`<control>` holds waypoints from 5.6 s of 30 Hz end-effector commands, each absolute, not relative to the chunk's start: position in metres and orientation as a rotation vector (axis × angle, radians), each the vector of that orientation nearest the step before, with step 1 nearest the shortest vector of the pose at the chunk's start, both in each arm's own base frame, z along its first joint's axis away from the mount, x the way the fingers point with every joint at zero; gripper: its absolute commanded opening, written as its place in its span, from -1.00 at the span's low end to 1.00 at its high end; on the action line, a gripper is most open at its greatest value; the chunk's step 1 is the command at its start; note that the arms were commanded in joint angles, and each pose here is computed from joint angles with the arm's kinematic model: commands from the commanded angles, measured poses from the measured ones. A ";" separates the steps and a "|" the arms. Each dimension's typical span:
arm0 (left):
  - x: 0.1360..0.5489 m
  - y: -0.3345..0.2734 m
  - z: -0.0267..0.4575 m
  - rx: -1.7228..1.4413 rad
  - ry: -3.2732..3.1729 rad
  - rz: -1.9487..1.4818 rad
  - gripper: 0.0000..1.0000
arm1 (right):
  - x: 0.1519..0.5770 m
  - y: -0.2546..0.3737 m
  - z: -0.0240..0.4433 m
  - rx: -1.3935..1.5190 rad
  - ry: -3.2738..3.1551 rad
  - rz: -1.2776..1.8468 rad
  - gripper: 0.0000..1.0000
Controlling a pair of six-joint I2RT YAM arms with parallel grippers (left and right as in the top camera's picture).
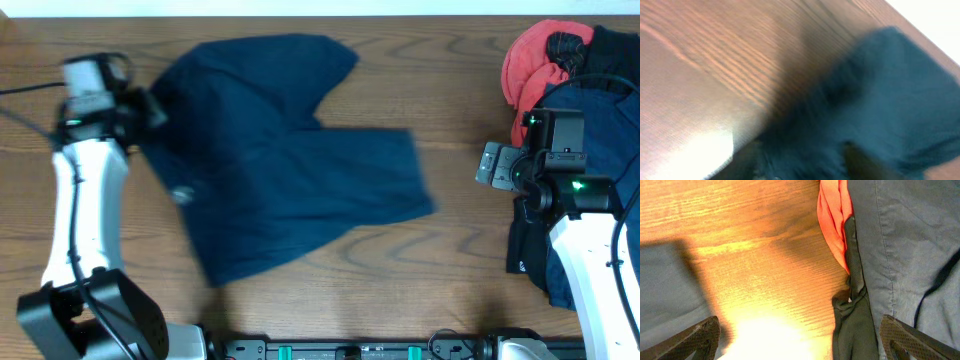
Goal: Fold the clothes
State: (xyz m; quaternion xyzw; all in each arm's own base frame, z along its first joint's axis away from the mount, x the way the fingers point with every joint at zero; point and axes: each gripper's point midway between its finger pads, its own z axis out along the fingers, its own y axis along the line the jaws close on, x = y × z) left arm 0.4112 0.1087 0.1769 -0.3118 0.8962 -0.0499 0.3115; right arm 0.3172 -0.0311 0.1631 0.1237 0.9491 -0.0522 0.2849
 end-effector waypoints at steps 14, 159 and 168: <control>0.241 0.065 0.125 -1.152 3.035 -0.108 0.96 | 0.276 0.082 0.129 -0.043 2.820 0.592 0.99; 0.197 -0.102 0.031 -1.399 2.727 -0.832 0.70 | 0.272 -0.012 0.027 0.983 2.800 0.189 -0.95; 0.197 -0.112 0.003 -1.457 2.715 -0.664 0.61 | 0.270 -0.012 0.026 0.986 2.806 0.187 -0.95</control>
